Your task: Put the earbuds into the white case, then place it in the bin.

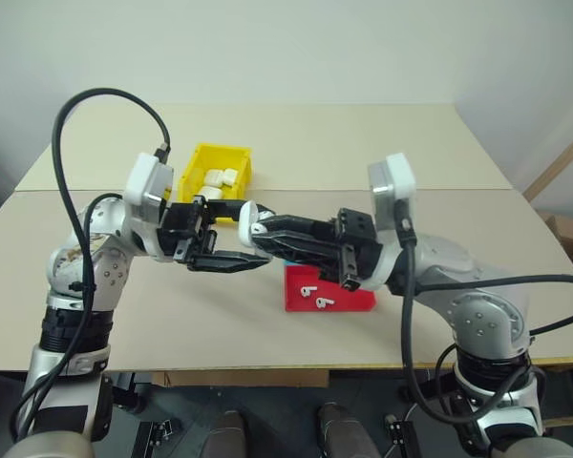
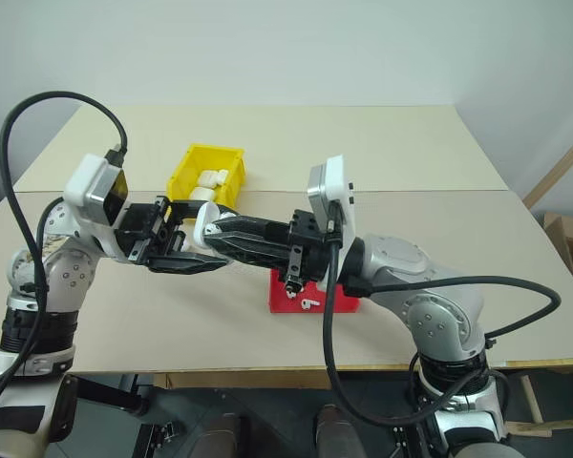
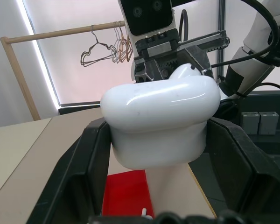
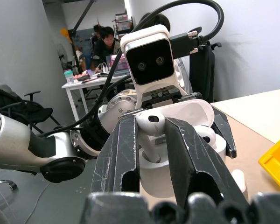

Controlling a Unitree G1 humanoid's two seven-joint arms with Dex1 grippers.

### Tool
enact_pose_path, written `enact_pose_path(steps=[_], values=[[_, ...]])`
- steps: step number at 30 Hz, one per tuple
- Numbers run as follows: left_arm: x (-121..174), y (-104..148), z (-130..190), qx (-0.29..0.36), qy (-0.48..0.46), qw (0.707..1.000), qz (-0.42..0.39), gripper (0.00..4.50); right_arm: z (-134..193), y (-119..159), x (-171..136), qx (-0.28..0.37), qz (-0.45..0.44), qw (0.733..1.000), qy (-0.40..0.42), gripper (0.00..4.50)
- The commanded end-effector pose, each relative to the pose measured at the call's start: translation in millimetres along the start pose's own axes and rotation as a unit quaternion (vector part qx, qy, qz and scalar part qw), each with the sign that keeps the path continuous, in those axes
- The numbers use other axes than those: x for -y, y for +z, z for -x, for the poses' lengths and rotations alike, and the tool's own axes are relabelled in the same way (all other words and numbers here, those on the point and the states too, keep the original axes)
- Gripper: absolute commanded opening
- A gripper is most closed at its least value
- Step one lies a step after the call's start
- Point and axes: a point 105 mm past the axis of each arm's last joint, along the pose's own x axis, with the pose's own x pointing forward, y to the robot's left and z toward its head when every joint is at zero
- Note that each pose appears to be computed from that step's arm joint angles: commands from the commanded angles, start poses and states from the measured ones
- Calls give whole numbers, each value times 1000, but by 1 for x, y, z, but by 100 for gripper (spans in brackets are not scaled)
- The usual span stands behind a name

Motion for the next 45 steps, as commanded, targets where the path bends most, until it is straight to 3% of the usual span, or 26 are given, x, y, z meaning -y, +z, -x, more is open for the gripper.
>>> enact_pose_path(steps=[1, 10, 15, 21, 35, 39, 42, 45], values=[[0, 16, -2, 9, 2, 999, -39, 284, -2, -6, -8, -15, 0, 1000, 12, 64], [-1, 16, 0, 9, 6, 999, -41, 284, -1, -15, -1, -26, -3, 1000, -8, 64], [-1, 15, 0, 8, 7, 999, -41, 284, -1, -19, 3, -34, 1, 999, -20, 239], [-3, 15, 1, 8, 11, 999, -43, 284, 1, -16, 3, -38, 11, 999, -19, 411], [-4, 14, -1, 10, 16, 999, -45, 284, 19, 0, -1, -34, 23, 999, 2, 411], [-5, 12, -2, 13, 16, 999, -43, 284, 33, 7, 11, -53, 33, 998, -3, 411], [-5, 11, -5, 14, 12, 999, -42, 284, 41, 15, 21, -75, 54, 996, -6, 349], [-7, 10, -8, 14, 8, 999, -40, 284, 46, 31, 34, -106, 105, 989, -2, 254]])
